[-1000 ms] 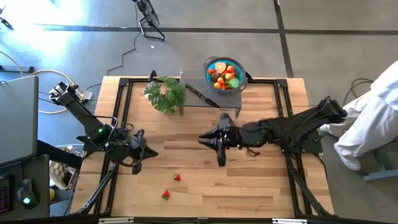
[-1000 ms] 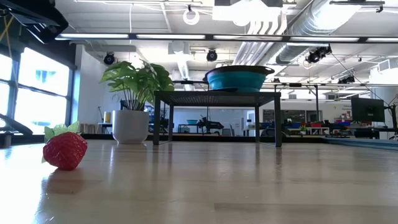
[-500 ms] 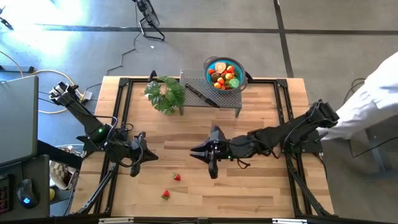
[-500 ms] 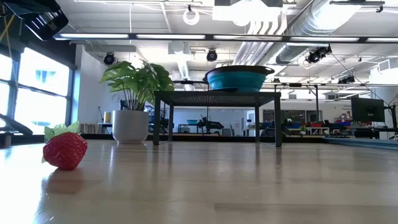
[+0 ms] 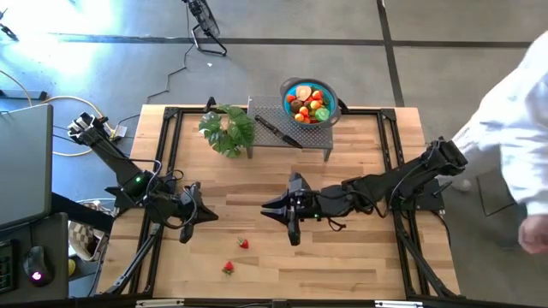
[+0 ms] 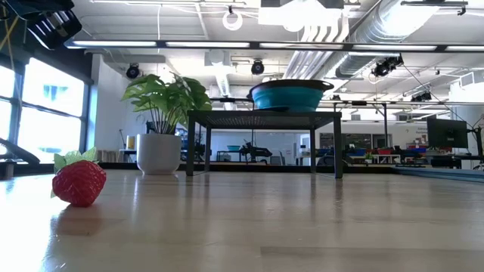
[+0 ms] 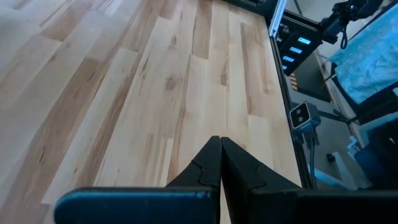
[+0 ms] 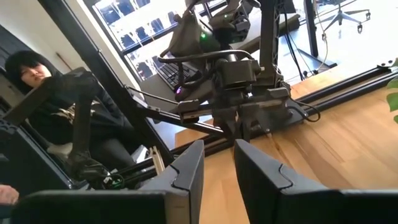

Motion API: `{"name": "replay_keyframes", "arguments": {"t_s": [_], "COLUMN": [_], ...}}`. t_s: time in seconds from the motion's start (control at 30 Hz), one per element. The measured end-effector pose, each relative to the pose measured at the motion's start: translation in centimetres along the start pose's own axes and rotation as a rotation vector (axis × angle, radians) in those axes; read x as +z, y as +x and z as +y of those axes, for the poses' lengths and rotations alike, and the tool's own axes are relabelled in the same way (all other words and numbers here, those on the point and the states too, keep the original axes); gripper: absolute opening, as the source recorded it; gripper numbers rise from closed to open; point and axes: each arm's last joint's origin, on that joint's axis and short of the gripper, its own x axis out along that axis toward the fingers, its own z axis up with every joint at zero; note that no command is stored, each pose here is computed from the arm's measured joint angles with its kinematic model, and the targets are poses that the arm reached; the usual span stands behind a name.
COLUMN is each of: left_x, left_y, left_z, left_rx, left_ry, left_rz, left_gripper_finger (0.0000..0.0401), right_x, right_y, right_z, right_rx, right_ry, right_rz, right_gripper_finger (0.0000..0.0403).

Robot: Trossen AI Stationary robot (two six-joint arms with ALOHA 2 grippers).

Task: Pick & Place Fruit
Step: Put the red strawberry in the blue bowl on the shelf

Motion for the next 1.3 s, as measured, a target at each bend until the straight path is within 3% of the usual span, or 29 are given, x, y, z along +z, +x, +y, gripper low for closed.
{"name": "replay_keyframes", "arguments": {"t_s": [0.23,0.77,1.3], "left_x": [0.1,0.1,0.2], "left_y": [0.0,0.0,0.0], "left_z": [-0.1,-0.1,-0.1], "left_rx": [-0.011,-0.014,0.002], "left_ry": [-0.011,-0.088,-0.111], "left_rz": [-0.014,-0.011,-0.026], "left_gripper_finger": [0.0000,0.0000,0.0000], "right_x": [-0.3,-4.1,-4.9], "right_y": [0.4,3.2,4.1], "right_z": [0.2,-0.1,-0.2], "right_rx": [0.014,0.032,0.021], "right_ry": [-0.002,-0.020,0.028], "right_rz": [-0.010,0.095,0.090], "right_gripper_finger": [0.0081,0.0081,0.0081]}}
